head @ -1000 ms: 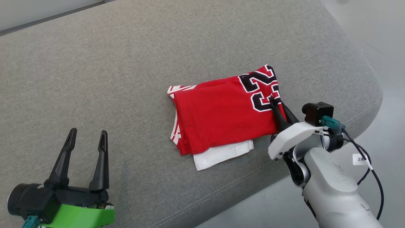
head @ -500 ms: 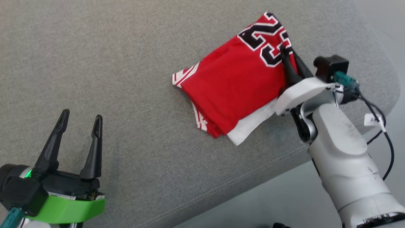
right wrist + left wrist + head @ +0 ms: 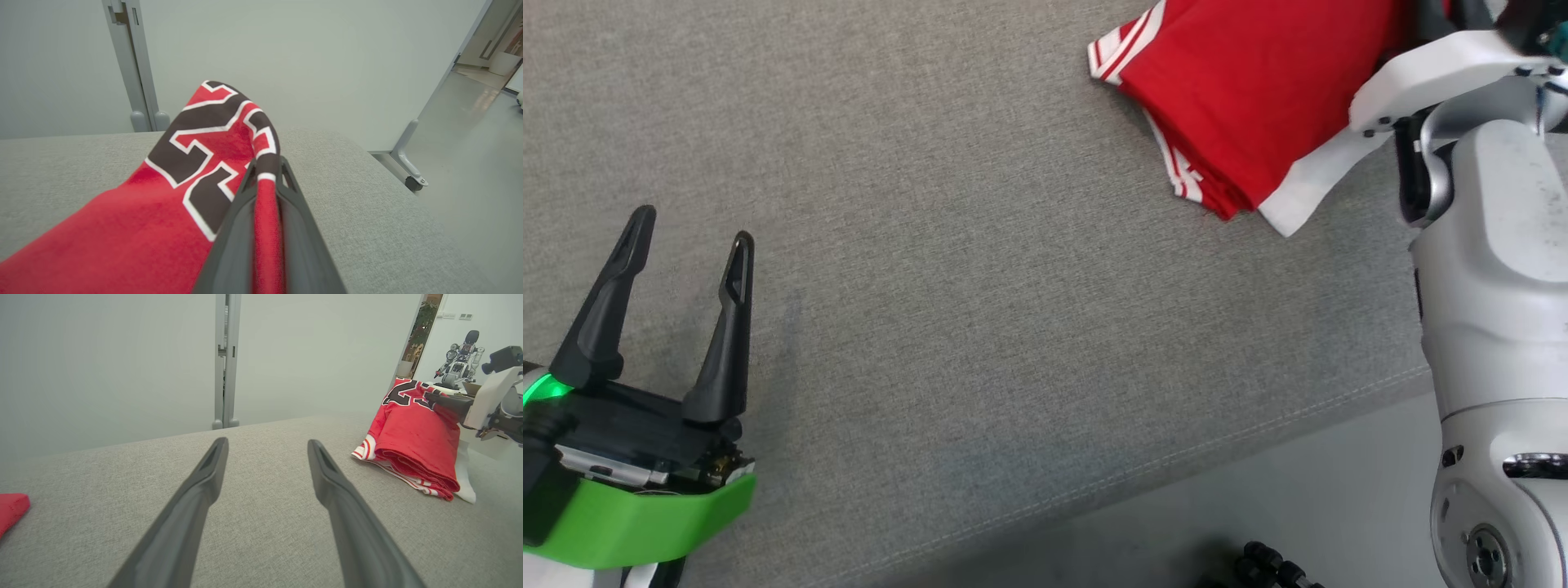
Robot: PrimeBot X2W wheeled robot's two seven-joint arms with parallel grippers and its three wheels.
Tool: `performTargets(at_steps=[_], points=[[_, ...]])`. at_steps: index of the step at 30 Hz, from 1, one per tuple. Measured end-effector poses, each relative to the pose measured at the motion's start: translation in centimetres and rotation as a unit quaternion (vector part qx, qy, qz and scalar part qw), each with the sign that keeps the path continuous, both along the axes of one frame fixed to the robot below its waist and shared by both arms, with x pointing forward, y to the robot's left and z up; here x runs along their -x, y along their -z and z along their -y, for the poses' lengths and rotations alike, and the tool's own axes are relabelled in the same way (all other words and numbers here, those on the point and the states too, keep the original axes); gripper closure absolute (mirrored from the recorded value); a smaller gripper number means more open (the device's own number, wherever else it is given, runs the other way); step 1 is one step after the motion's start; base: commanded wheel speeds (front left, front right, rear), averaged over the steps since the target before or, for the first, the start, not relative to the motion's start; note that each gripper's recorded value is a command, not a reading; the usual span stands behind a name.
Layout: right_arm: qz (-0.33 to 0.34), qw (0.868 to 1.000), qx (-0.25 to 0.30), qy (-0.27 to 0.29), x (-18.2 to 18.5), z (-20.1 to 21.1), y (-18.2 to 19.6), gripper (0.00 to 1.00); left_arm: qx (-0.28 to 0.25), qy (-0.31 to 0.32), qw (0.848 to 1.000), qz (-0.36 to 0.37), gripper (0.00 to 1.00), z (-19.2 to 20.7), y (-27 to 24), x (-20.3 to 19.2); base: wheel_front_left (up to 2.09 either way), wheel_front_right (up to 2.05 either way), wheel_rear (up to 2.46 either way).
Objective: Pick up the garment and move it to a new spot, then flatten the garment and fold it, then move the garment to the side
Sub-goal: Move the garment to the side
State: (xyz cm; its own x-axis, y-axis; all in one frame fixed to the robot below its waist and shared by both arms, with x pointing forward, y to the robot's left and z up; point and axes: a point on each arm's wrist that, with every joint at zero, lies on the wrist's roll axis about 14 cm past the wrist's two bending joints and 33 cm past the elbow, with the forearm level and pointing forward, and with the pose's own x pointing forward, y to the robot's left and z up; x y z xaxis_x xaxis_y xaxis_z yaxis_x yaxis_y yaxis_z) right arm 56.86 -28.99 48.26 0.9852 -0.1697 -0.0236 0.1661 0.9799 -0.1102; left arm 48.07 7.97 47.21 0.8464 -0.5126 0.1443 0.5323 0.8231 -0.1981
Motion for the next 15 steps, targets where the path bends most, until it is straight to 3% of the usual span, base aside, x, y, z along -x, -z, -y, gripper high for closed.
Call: performTargets(at_steps=[9, 15], points=[[0.002, 0.996, 0.021, 0.089, -0.4, 5.8, 1.5, 1.00, -0.012, -0.015, 1.000, -0.006, 0.00, -2.0, 1.2, -0.7, 0.00, 0.00, 0.00], [0.033, 0.989, 0.049, 0.135, 0.0, 8.8, -0.4, 1.00, -0.023, -0.023, 0.999, -0.008, 0.00, -3.0, 1.7, -0.9, 0.00, 0.00, 0.00]])
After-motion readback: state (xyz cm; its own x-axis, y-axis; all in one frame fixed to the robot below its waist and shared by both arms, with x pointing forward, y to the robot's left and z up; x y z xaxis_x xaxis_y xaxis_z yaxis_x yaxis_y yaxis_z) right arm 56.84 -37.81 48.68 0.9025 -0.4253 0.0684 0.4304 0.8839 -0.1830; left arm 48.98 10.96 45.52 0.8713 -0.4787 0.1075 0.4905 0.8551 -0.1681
